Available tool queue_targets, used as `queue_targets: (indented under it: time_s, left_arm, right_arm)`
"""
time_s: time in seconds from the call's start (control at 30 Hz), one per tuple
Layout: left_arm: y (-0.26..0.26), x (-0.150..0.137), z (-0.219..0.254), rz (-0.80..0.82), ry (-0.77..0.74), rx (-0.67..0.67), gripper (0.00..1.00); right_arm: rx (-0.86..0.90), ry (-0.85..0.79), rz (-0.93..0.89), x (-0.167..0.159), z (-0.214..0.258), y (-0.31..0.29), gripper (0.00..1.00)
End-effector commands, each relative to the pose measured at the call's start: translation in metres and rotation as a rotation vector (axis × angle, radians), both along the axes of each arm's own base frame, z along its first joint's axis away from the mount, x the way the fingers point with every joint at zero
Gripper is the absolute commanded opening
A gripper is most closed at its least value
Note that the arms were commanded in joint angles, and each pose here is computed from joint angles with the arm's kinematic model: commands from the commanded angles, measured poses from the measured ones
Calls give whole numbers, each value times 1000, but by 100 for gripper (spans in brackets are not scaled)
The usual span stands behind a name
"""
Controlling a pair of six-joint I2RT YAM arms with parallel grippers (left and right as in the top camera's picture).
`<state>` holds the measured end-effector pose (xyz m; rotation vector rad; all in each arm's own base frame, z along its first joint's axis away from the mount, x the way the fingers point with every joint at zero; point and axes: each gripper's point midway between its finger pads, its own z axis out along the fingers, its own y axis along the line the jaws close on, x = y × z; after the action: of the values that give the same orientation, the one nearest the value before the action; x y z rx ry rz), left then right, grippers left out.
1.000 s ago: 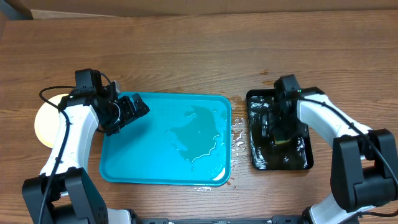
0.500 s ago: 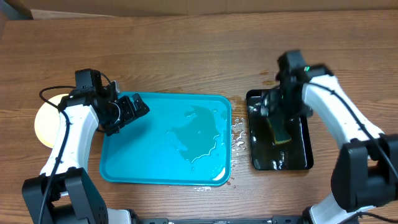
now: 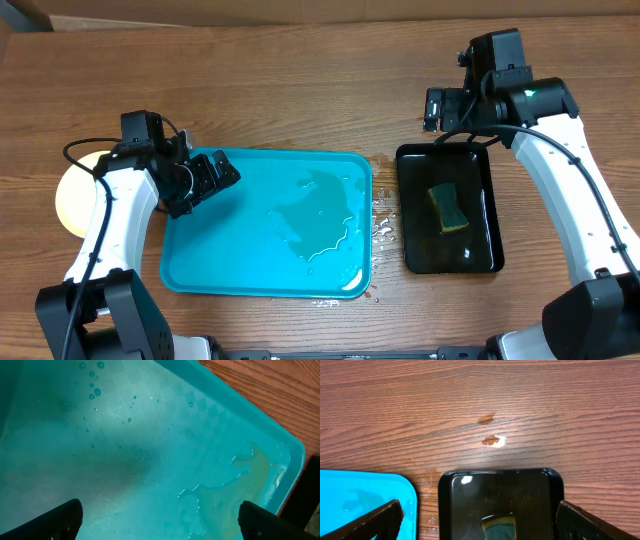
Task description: Clean dirty plates on tray and stack at the side
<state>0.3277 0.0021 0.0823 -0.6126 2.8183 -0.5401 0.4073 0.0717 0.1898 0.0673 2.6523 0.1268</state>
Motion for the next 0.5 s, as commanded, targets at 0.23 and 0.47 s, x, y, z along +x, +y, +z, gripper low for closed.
queue_targets:
  time_s: [0.23,0.47]
  left_arm:
    - [1,4,2,-23,-15,14,100]
    - [1,4,2,-23,-15,14,100]
  right_arm:
    - [-1,-1,-2,4,-2,-1,100]
    - [14,-87,-2,-5,33,-3,100]
